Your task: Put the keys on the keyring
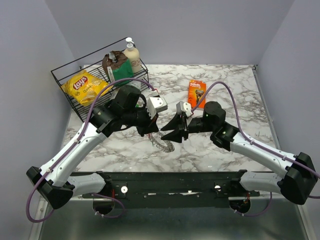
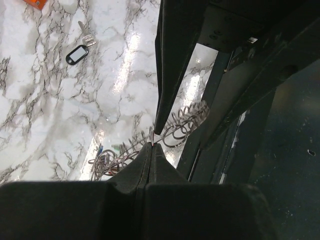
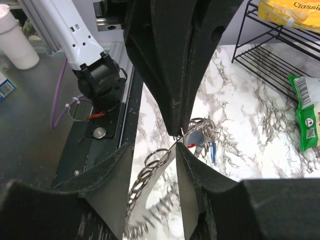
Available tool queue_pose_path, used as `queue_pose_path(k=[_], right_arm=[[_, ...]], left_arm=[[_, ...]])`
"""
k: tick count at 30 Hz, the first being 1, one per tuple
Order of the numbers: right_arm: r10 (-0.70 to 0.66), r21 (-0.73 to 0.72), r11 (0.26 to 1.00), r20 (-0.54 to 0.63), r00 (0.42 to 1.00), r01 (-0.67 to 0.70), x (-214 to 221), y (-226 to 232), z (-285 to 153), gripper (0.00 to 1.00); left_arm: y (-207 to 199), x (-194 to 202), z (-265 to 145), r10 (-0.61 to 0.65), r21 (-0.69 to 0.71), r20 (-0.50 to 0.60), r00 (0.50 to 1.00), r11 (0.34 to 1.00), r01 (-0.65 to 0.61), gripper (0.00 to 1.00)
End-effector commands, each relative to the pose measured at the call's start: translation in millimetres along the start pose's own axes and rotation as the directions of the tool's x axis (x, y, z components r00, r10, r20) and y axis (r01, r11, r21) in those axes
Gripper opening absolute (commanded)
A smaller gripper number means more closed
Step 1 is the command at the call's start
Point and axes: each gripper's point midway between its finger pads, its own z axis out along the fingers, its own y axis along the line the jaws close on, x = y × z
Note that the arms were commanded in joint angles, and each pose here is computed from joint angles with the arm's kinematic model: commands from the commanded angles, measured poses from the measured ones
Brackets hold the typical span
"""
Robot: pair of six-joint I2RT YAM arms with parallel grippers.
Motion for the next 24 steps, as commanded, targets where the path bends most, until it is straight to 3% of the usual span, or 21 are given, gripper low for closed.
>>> queue_pose_path(k=[1,24], right_arm=[[-0.026,0.043,0.999,0.035,0.999,0.025,-13.2,-10.3,1.3,0.48],[-0.079,0.16,0.985,0.079,0.994,0.065,-23.8,-19.3,-10.6,0.56]], left_arm=[[-11.0,-12.0,-2.5,0.053,0.051,0.052,0.997,0.997,-0.055,0.0],[-14.7,-6.2,-1.1,0.067,0.069,0.048,0.997,0.995,-0.07,0.0]])
